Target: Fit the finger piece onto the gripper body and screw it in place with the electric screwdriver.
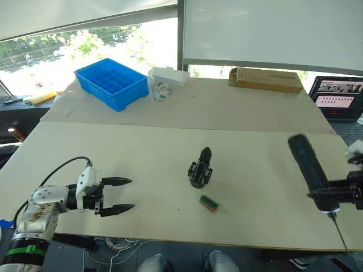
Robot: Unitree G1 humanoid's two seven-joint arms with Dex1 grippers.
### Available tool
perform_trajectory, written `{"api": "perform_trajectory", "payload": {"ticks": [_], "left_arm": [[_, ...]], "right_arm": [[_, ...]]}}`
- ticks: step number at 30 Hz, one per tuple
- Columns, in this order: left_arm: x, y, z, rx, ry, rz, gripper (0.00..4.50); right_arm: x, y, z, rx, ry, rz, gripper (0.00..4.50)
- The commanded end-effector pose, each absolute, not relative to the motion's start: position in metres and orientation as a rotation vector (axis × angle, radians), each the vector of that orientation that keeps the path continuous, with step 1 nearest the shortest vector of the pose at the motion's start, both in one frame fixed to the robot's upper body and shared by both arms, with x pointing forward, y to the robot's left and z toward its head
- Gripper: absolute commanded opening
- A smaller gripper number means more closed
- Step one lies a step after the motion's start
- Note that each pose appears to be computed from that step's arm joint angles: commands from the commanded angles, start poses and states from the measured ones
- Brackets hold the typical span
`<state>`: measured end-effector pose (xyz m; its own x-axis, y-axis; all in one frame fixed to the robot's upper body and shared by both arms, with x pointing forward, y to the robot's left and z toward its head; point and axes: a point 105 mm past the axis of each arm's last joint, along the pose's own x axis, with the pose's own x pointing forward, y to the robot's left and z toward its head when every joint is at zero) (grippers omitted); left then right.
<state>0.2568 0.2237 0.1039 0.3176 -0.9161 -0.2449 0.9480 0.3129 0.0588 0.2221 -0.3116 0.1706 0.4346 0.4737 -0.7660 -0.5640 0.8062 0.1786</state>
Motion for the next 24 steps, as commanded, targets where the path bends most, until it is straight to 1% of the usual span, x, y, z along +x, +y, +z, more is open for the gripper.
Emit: {"api": "perform_trajectory", "payload": {"ticks": [1, 5, 7, 11, 16, 18, 20, 21, 23, 24], "left_arm": [[0.247, 0.228, 0.118, 0.202, 0.160, -1.251, 4.47], [0.251, 0.236, 0.123, 0.237, 0.140, -1.186, 4.47], [0.256, 0.242, 0.124, 0.271, 0.137, -1.159, 4.47], [0.264, 0.246, 0.126, 0.275, 0.134, -1.124, 4.47], [0.270, 0.249, 0.128, 0.278, 0.135, -1.082, 4.47], [0.271, 0.251, 0.129, 0.281, 0.141, -1.068, 4.47], [0.269, 0.252, 0.128, 0.296, 0.152, -1.071, 4.50], [0.268, 0.252, 0.128, 0.297, 0.157, -1.074, 4.50], [0.266, 0.253, 0.127, 0.304, 0.165, -1.069, 4.50], [0.267, 0.255, 0.128, 0.301, 0.163, -1.056, 4.50]], "right_arm": [[0.233, -0.317, 0.176, -0.128, 0.895, 0.639, 1.90], [0.238, -0.332, 0.148, -0.158, 1.029, 0.540, 1.90], [0.244, -0.336, 0.141, -0.175, 1.059, 0.498, 1.90], [0.256, -0.338, 0.132, -0.193, 1.083, 0.479, 1.90], [0.262, -0.339, 0.122, -0.199, 1.102, 0.481, 1.90], [0.268, -0.345, 0.122, -0.206, 1.074, 0.446, 1.90], [0.269, -0.350, 0.125, -0.203, 1.057, 0.437, 2.92], [0.268, -0.352, 0.126, -0.202, 1.052, 0.433, 3.18], [0.266, -0.357, 0.129, -0.220, 1.035, 0.440, 3.90], [0.265, -0.360, 0.134, -0.237, 1.015, 0.439, 4.18]]}}
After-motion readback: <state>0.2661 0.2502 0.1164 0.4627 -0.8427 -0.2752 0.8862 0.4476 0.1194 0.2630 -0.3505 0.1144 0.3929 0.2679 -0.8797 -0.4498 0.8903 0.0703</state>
